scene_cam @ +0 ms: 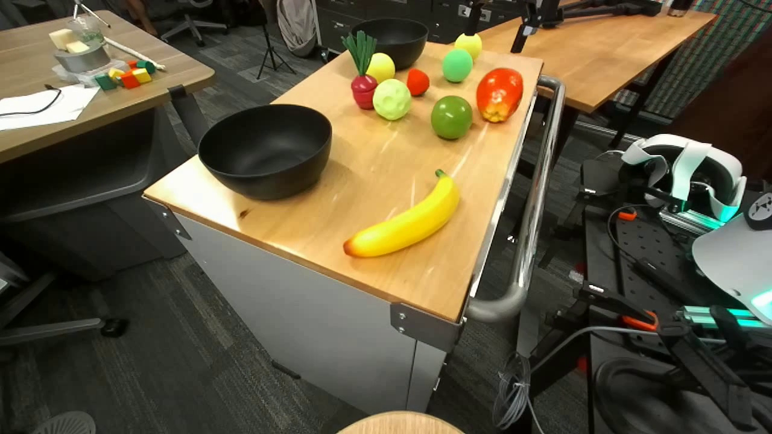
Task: Take the fruits and vegetables out of the bowls and put them on the table
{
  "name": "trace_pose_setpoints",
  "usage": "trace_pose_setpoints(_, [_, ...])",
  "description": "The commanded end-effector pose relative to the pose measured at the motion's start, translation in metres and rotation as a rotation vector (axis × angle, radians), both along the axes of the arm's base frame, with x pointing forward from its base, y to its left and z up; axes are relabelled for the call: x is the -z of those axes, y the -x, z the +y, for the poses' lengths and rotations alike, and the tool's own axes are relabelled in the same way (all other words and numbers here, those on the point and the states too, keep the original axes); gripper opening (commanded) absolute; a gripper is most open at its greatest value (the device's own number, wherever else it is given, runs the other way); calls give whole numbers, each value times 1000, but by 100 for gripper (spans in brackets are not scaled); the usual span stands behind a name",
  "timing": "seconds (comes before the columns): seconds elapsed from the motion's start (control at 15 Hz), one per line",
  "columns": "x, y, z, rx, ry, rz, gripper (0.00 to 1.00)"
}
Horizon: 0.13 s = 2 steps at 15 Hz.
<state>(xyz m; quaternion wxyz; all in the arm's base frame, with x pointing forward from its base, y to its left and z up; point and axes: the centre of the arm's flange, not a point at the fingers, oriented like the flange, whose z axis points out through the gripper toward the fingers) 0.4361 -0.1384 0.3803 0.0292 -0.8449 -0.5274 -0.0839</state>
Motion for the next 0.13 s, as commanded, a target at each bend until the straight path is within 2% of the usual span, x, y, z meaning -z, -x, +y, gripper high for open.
trace_pose_setpoints(0.0, [1,1,0,-1,0,2,100])
trace_pose_setpoints(0.07, [2,1,0,-2,-1,3,100])
